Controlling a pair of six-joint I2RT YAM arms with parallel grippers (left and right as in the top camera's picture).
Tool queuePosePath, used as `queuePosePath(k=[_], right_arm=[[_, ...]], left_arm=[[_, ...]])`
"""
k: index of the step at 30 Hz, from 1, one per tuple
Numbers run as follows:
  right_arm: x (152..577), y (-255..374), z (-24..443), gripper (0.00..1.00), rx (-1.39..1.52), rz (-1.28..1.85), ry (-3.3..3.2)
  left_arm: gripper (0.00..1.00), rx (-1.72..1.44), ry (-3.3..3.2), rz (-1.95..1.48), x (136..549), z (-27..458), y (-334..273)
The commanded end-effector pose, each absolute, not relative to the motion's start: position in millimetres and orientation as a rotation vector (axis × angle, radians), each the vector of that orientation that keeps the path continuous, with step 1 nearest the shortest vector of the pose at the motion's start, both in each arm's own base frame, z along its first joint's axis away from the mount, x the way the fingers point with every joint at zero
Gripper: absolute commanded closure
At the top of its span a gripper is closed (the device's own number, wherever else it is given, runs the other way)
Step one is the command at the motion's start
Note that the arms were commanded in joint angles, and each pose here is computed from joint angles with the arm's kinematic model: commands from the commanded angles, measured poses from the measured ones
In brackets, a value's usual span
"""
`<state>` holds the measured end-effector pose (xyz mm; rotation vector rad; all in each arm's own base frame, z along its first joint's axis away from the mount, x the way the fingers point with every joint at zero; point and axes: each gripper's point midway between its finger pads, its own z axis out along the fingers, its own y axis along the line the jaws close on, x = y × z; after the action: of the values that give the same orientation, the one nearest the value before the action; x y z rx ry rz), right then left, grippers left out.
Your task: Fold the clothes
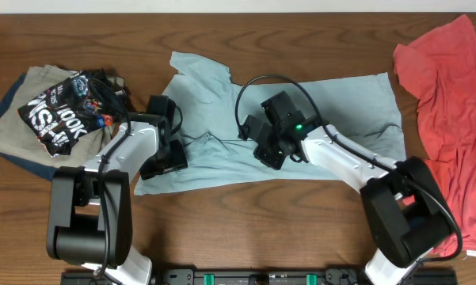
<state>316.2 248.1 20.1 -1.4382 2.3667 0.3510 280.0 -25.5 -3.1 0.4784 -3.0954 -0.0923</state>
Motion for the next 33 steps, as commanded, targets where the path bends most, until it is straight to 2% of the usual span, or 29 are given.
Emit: queuePosePath(k=[1, 3, 8, 20, 24, 28, 33], right_arm=[[310, 253, 11, 0.65, -1.48, 0.356, 2.361], [311, 254, 10, 0.67, -1.48, 0.356, 2.359], [314, 256, 10, 0.82, -1.468, 0.355, 2.349], [310, 256, -2, 0.77, -1.48, 0.355, 2.376], [309, 255, -7, 0.84, -1.485, 0.355, 2.389], [313, 254, -7, 0.99, -1.478, 0.327, 2.386], [329, 240, -8, 0.99, -1.381, 0.175, 2.432]], left_arm=[[0.32, 0.5, -3.06, -0.117, 271, -16, -22], [0.32, 0.5, -3.06, -0.117, 271, -16, -22], [0.32, 0.5, -3.06, -0.117, 271, -16, -22], [0.32, 0.5, -3.06, -0.117, 271, -16, -22], [0.32, 0.5, -3.06, -0.117, 271, -16, -22], [0.32, 0.5, -3.06, -0.117, 270, -16, -22], [0.32, 0.5, -3.059, -0.117, 270, -16, -22]])
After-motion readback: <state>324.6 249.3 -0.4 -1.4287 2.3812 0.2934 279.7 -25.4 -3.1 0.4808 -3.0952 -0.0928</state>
